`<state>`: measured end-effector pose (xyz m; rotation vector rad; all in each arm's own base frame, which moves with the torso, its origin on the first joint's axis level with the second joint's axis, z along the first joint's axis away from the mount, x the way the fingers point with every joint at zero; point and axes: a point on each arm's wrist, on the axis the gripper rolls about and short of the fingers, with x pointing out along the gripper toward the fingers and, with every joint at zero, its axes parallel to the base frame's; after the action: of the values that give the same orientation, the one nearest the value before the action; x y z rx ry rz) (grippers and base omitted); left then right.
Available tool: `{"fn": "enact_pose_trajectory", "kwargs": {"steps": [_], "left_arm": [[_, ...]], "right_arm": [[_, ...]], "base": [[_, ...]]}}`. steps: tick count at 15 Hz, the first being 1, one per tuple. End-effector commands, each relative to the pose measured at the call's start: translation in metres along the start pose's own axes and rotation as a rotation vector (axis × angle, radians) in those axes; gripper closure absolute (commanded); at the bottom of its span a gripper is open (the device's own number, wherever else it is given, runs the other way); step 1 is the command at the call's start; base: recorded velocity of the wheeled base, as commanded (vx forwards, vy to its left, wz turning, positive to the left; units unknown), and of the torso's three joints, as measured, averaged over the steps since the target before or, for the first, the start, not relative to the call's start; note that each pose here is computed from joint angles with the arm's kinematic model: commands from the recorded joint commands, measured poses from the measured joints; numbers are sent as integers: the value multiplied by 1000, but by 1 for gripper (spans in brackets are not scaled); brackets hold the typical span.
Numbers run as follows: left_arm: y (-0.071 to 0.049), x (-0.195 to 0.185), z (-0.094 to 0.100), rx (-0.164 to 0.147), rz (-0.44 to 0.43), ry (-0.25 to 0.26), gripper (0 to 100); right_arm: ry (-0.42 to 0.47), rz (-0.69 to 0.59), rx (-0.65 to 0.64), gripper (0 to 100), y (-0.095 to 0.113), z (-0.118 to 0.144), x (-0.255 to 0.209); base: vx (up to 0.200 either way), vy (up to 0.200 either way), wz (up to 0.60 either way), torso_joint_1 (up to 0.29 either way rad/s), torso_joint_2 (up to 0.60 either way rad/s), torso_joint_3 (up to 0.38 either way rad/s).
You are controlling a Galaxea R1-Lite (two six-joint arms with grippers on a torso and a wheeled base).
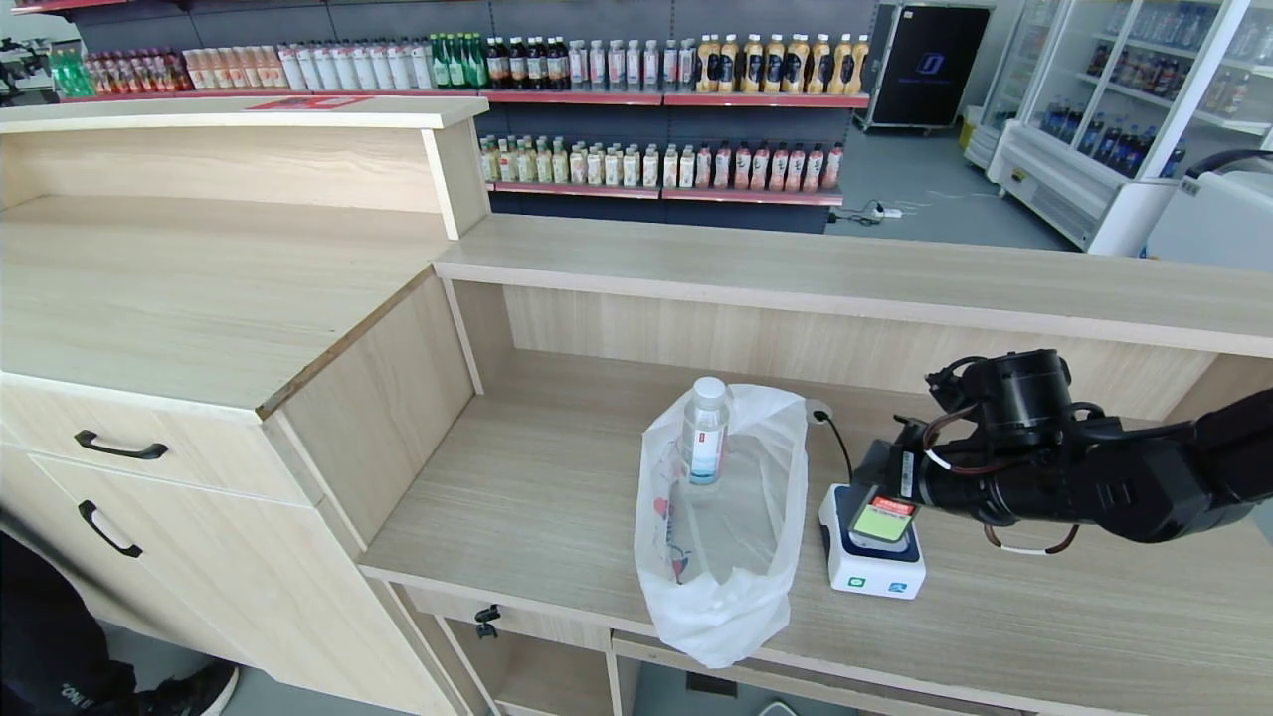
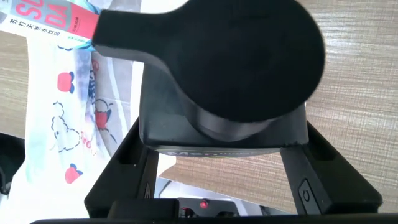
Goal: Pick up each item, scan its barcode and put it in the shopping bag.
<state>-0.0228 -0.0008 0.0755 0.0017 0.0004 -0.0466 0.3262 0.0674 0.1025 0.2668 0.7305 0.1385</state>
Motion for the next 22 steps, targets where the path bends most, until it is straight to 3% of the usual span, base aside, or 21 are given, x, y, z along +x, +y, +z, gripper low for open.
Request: {"fn": "enact_pose_trajectory", "kwargs": {"steps": [1, 18, 22], "left_arm": [[0, 0, 0, 0, -1, 1, 0], [0, 0, 0, 0, 1, 1, 0], [0, 0, 0, 0, 1, 1, 0]], "right_arm": [[12, -1, -1, 100, 0, -2, 5], [-5, 15, -13, 100, 3, -5, 15], [-51, -10, -7, 100, 2, -2, -10]], "base": [[0, 0, 0, 0, 0, 0], [0, 0, 0, 0, 0, 0], [0, 0, 0, 0, 0, 0]]}}
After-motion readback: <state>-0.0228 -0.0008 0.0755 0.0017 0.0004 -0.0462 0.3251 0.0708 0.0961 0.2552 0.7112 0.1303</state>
